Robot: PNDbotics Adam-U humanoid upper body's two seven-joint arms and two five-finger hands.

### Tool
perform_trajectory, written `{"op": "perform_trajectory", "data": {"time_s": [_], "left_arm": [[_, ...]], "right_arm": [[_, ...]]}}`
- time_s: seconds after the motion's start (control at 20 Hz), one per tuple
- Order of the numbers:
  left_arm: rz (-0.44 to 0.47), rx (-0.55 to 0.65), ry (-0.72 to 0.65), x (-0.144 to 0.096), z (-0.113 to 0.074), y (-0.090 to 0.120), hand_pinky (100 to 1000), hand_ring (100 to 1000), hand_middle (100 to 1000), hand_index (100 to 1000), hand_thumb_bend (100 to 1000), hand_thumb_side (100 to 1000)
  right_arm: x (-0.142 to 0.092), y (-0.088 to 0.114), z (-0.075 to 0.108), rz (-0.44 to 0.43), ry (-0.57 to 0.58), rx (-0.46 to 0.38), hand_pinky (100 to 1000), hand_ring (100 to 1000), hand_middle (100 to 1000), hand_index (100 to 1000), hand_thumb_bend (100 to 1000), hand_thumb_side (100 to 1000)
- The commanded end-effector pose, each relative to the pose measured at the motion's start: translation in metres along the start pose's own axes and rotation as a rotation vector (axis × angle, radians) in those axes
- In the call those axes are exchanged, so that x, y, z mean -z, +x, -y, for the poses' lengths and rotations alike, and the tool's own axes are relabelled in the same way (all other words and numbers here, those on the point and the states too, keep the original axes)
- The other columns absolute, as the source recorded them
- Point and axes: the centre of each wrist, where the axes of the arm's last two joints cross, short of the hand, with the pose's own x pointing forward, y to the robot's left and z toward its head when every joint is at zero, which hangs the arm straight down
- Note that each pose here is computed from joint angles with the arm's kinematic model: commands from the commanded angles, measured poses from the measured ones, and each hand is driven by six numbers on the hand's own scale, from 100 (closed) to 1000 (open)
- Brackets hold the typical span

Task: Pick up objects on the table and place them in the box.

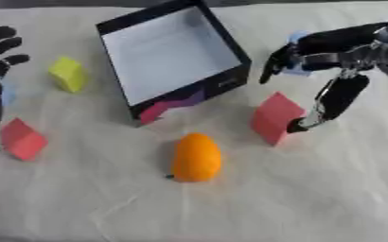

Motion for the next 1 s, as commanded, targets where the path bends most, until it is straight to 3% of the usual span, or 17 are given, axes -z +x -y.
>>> {"op": "perform_trajectory", "data": {"time_s": [0.05,1.0], "left_arm": [[0.026,0.012,-0.007,0.005,-0.004,0.007,714,792,723,733,303,775],[0.028,0.006,-0.011,0.005,-0.003,0.008,714,794,717,732,299,777]], "right_arm": [[-0.003,-0.005,0.006,-0.015,0.007,-0.022,824,856,837,855,545,354],[0.02,-0.023,-0.014,0.012,0.101,0.035,815,850,829,851,540,327]]}}
